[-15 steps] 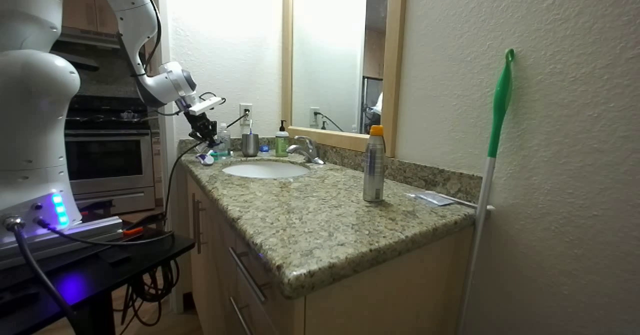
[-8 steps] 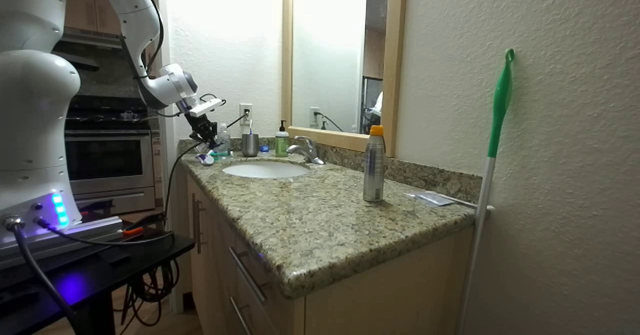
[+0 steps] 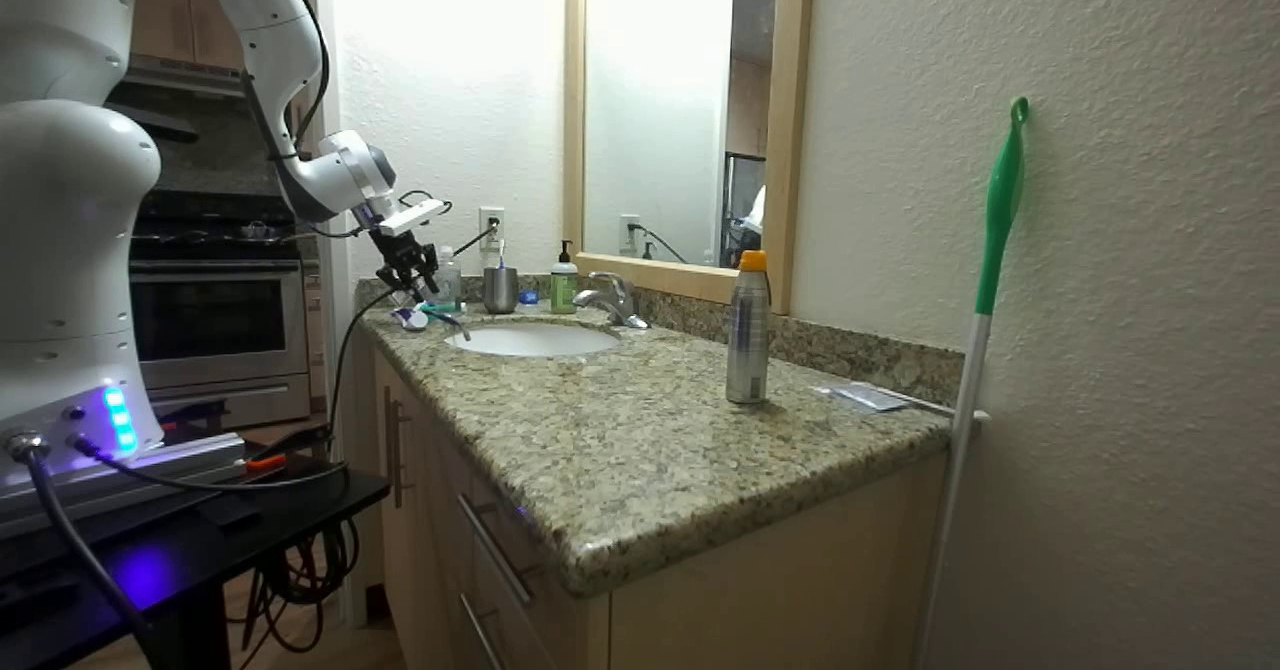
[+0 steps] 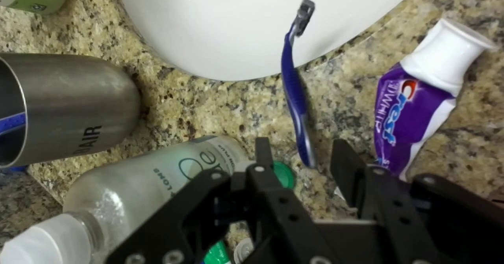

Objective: Move the shaving stick to the left side of the sink

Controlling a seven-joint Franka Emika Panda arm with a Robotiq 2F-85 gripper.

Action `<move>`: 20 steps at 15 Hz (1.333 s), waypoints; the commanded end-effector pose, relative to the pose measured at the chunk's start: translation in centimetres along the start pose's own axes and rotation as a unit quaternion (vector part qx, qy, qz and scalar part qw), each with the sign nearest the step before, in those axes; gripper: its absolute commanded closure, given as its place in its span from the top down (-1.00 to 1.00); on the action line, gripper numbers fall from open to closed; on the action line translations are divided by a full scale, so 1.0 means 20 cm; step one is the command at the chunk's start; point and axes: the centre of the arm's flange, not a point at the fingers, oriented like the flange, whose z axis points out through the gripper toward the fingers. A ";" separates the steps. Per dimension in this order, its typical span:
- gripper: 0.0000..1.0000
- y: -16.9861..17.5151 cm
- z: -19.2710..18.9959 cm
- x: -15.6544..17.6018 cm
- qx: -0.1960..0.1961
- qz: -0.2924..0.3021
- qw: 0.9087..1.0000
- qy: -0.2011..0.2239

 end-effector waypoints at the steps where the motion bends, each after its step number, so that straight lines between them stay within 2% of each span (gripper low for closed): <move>1: 0.54 0.00 -0.01 0.02 0.000 0.004 1.000 0.010; 4: 0.94 0.01 -0.07 0.02 0.014 0.016 1.000 0.020; 5: 0.98 0.01 -0.13 0.01 0.035 0.025 0.999 0.021; 8: 1.00 0.03 -0.29 -0.09 0.081 0.058 0.994 0.039; 10: 1.00 0.05 -0.43 -0.20 0.090 0.095 0.991 0.041; 14: 1.00 0.13 -0.72 -0.47 0.118 0.171 0.976 0.059; 17: 1.00 0.14 -0.79 -0.70 0.151 0.210 0.963 0.078; 18: 1.00 0.16 -0.76 -0.56 0.129 0.198 0.969 0.069; 20: 1.00 0.16 -0.80 -0.68 0.138 0.212 0.964 0.076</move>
